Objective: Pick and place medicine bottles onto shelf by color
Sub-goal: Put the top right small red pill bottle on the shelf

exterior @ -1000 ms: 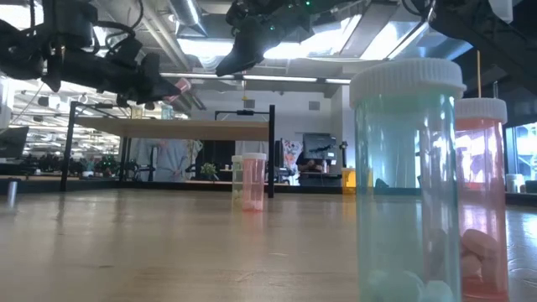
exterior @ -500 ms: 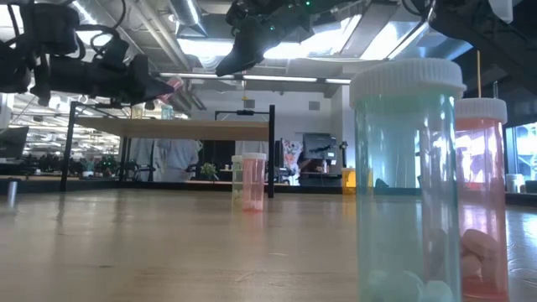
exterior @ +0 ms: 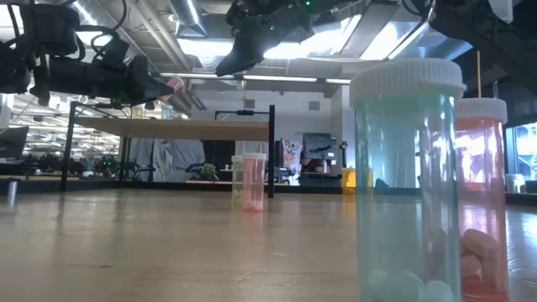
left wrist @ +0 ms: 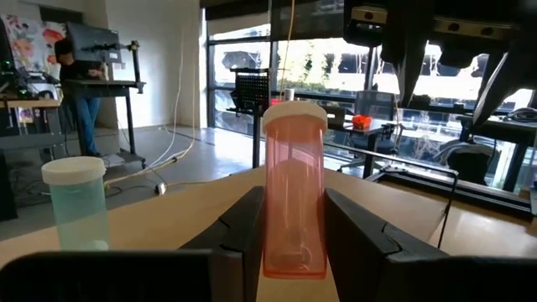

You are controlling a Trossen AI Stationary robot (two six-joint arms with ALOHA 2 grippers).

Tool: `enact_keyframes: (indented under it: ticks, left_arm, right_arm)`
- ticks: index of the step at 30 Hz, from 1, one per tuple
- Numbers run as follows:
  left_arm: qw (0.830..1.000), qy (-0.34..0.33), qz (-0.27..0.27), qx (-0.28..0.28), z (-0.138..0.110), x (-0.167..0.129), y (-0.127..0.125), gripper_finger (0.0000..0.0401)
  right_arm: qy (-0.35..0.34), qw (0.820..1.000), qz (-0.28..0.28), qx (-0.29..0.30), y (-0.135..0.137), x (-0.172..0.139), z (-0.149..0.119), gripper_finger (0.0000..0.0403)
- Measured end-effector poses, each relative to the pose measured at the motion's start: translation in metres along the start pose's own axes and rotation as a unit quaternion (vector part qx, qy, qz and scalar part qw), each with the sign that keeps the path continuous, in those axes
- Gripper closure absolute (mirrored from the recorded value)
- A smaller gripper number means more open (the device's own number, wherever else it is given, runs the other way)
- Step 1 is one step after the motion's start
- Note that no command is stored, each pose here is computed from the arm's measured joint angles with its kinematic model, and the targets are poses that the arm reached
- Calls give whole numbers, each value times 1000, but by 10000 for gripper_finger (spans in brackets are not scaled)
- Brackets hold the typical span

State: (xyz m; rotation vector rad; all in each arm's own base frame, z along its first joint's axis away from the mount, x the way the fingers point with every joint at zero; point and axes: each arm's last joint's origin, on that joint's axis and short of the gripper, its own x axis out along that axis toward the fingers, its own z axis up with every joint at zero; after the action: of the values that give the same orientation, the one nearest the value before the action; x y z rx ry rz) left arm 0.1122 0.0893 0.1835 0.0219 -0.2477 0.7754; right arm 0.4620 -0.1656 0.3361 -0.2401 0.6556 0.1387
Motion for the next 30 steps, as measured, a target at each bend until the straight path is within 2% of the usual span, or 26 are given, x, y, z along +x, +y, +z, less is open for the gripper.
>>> enact_keyframes:
  ticks: [30]
  left_arm:
    - [1000,1,0,-16,0,0,0,301]
  right_arm:
    - [0,1000,0,0,0,0,0,216]
